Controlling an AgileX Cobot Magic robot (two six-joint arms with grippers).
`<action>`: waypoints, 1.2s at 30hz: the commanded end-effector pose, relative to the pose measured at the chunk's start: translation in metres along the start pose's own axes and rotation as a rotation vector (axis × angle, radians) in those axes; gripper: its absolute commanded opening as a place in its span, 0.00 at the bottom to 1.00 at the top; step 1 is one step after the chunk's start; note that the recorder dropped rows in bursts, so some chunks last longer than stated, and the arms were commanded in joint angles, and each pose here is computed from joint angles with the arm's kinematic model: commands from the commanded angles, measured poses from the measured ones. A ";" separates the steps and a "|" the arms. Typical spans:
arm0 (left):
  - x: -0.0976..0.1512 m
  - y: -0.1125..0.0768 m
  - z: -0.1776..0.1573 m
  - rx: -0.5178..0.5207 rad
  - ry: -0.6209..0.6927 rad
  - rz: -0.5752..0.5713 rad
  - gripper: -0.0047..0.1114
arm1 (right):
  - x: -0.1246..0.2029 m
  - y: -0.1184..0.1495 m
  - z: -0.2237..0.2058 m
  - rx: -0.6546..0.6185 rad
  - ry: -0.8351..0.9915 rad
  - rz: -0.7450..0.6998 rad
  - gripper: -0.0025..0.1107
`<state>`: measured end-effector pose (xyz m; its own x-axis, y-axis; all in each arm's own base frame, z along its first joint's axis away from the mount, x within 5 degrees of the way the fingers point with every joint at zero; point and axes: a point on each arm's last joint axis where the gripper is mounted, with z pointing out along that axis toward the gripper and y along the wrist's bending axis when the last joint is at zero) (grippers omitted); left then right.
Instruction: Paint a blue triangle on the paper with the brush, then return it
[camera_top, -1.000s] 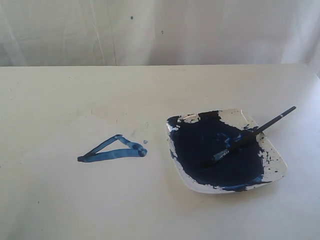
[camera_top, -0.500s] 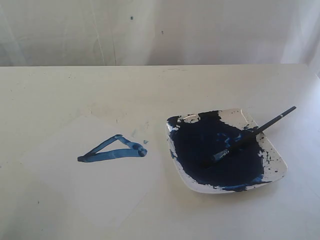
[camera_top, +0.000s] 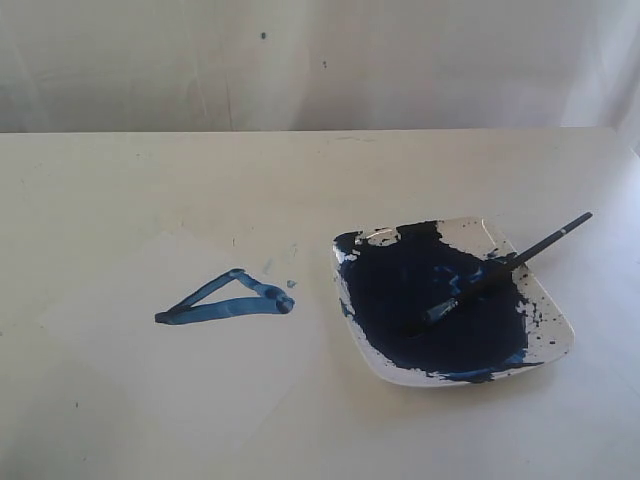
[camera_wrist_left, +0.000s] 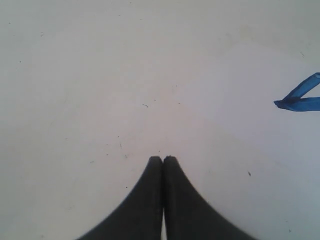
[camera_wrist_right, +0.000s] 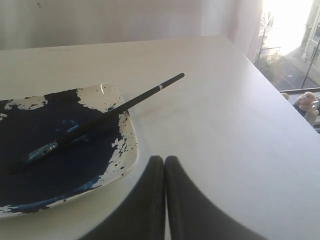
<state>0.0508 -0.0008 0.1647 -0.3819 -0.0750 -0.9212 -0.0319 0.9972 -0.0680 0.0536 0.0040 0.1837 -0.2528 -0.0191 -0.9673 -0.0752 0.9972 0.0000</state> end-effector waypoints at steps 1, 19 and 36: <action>0.000 0.000 0.000 -0.004 -0.010 -0.001 0.04 | 0.001 0.000 0.000 0.006 -0.008 0.007 0.02; 0.000 0.000 0.000 -0.004 -0.010 -0.003 0.04 | 0.001 0.001 0.000 -0.014 -0.008 -0.004 0.02; 0.000 0.000 0.000 -0.004 -0.010 -0.003 0.04 | 0.001 0.001 0.000 -0.024 -0.008 -0.006 0.02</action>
<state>0.0511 -0.0008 0.1652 -0.3762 -0.0750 -0.9235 -0.0319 0.9972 -0.0680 0.0535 0.0053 0.1837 -0.2522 -0.0249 -0.9673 -0.0981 0.9952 0.0000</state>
